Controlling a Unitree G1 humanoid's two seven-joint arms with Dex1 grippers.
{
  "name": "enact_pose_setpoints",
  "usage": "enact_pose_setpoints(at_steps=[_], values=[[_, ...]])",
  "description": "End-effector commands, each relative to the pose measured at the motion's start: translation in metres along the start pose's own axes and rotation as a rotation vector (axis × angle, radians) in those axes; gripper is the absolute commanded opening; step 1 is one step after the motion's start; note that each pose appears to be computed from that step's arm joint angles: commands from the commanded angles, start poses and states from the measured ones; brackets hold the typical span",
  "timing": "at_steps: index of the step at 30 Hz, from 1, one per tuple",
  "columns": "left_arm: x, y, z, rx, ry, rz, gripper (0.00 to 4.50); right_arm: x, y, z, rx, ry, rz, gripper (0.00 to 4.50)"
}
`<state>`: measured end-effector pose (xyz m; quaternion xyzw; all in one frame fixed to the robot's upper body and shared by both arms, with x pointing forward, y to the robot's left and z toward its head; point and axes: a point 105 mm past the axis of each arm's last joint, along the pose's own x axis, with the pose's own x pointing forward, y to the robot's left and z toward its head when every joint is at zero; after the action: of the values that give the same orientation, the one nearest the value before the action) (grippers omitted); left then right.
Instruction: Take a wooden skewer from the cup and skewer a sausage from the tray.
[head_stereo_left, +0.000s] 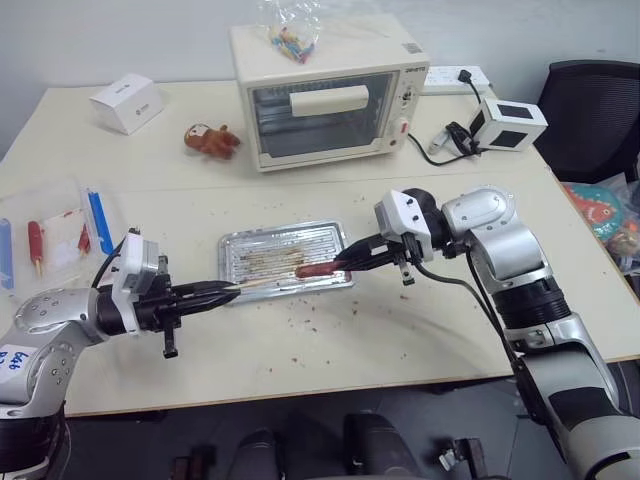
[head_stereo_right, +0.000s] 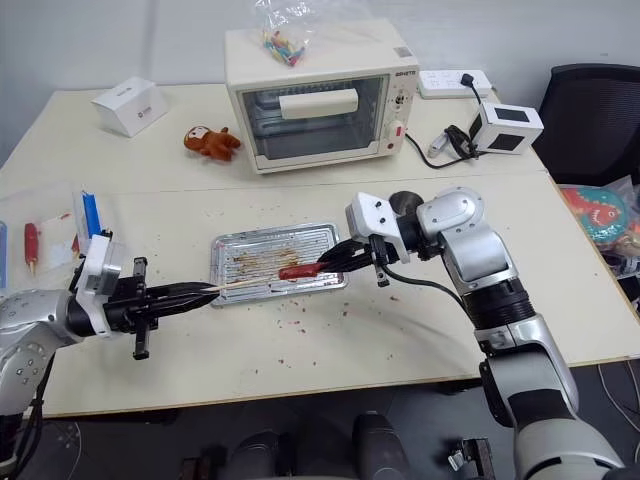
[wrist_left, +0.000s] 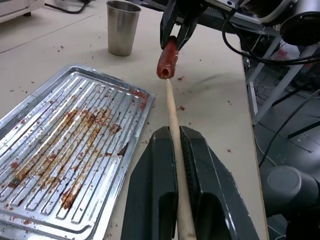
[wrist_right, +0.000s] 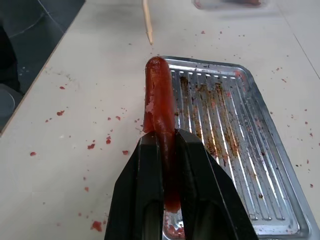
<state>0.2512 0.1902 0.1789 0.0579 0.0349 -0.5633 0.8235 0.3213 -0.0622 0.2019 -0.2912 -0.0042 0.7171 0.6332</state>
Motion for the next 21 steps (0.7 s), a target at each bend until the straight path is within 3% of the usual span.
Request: enact_pose_setpoints(at_steps=[1,21], values=[[-0.0014,0.0008,0.004,0.03,-0.01,0.002,0.0,-0.0039,0.0019,0.0073,-0.022,-0.012,-0.004,0.28],[0.0066,0.0015,0.0051,0.04,-0.035,-0.005,0.0,0.0057,0.0046,0.0104,-0.013,-0.028,0.01,0.28]])
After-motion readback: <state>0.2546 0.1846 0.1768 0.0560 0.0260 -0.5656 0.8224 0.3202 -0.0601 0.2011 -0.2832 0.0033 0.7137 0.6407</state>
